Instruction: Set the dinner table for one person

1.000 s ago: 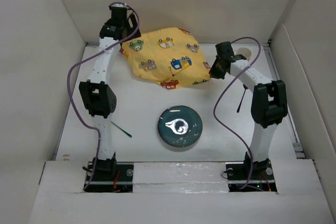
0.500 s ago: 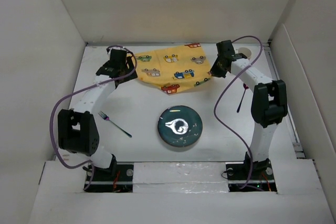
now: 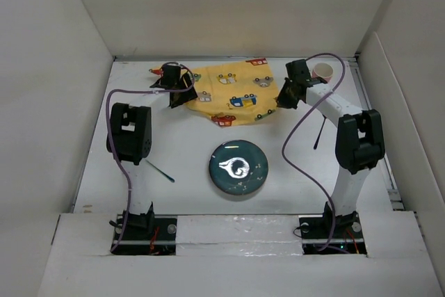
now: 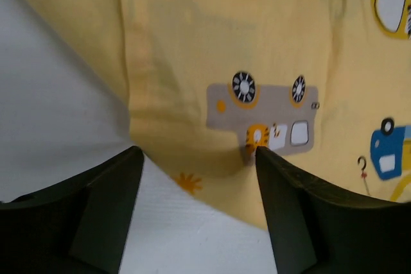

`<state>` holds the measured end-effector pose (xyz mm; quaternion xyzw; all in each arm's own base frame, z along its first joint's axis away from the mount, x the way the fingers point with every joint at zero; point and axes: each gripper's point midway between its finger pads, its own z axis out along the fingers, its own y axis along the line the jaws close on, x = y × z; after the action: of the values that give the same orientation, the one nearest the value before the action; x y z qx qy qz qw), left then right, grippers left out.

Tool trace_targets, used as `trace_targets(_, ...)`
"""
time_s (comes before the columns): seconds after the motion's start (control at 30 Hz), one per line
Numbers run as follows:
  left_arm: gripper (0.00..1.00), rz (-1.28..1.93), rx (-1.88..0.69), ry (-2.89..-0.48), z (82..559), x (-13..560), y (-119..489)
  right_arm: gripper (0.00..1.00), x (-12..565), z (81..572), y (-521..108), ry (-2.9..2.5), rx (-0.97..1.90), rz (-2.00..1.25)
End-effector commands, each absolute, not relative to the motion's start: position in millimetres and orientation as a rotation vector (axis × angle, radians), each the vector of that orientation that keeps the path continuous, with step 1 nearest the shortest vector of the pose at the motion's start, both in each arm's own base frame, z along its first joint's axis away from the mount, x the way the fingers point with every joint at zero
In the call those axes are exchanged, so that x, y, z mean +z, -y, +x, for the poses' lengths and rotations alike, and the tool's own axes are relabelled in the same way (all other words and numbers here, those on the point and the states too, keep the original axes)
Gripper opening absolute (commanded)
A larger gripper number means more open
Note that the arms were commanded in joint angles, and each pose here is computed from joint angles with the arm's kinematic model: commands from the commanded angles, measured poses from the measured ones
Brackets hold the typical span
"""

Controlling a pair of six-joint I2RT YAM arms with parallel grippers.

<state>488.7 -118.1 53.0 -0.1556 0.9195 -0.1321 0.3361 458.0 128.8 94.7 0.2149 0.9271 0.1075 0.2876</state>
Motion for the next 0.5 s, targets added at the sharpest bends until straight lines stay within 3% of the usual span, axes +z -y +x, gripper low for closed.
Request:
trace_targets(0.0,0.63,-0.426,-0.428,-2.245,537.7,93.7,126.5,0.0,131.0,458.5,-144.9,-2.392,0.378,0.497)
trace_targets(0.1,0.21,-0.445,-0.387,-2.23,552.4,99.4,122.4,0.0,134.9,451.8,-152.2,-2.392,0.38,0.464)
trace_targets(0.13,0.0,-0.449,-0.361,-2.236,553.6,101.6,119.1,0.0,135.2,451.0,-151.1,-2.393,0.373,0.462)
trace_targets(0.27,0.0,-0.377,-0.183,-2.276,539.5,142.8,95.7,0.0,150.4,456.3,-143.5,-2.353,0.366,0.462)
trace_targets(0.4,0.0,-0.278,-0.062,-2.176,527.5,247.5,78.3,0.0,162.0,466.3,-136.4,-2.328,0.39,0.489)
trace_targets(0.47,0.0,-0.238,0.013,-2.22,514.1,263.4,76.1,0.0,159.0,468.4,-133.0,-2.337,0.385,0.504)
